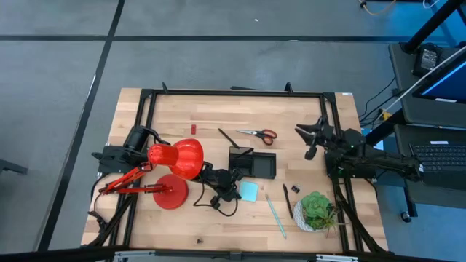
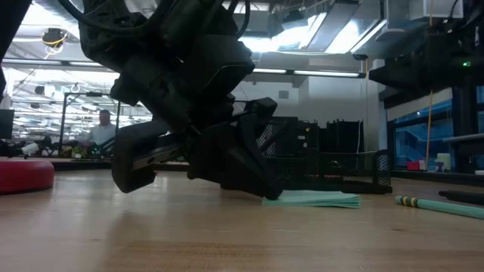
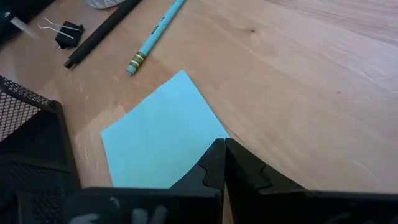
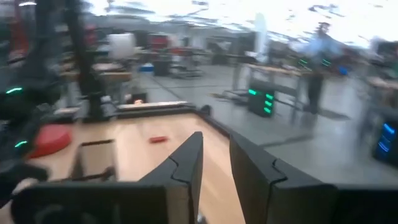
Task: Pick and place office supplies into organizer
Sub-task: Put the light blue sticky notes into the black desk organizer
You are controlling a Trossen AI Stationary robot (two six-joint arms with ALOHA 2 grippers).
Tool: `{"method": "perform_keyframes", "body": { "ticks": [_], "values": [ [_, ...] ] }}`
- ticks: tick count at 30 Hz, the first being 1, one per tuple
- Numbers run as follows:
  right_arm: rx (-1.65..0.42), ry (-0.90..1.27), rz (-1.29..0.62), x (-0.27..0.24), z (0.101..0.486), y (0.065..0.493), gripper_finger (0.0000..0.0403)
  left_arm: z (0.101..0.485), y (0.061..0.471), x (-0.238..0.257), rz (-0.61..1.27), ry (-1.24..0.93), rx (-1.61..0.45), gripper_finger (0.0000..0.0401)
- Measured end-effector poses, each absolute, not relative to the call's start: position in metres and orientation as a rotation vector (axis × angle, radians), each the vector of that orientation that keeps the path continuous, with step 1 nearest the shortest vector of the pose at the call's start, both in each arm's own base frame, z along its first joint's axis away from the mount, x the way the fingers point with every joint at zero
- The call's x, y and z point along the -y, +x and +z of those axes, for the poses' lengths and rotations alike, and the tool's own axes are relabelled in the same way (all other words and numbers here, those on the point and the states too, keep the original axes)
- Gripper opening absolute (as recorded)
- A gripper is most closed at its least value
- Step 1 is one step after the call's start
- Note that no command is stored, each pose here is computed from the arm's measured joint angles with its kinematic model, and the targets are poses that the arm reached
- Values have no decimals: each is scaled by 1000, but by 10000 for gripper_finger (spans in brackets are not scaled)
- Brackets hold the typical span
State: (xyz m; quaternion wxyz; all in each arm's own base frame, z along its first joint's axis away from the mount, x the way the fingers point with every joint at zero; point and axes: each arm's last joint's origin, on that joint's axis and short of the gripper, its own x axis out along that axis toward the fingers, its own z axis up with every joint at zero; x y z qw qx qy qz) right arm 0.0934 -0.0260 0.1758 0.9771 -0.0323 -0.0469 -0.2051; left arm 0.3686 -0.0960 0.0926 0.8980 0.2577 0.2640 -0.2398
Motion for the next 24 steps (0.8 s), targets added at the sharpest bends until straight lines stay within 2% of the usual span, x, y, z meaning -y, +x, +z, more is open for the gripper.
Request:
{"method": "perform_keyframes", "body": {
  "ticks": [5,13,24],
  "values": [
    [104,-110,-358,24,188,92,84,92,369,94,-494,530,-550,2],
    [-7,-217,-322,23,227,101,84,92,370,88,-508,503,-554,2],
    [-342,-404,-262,12,247,173,84,92,370,87,-508,492,-557,1]
  ]
}}
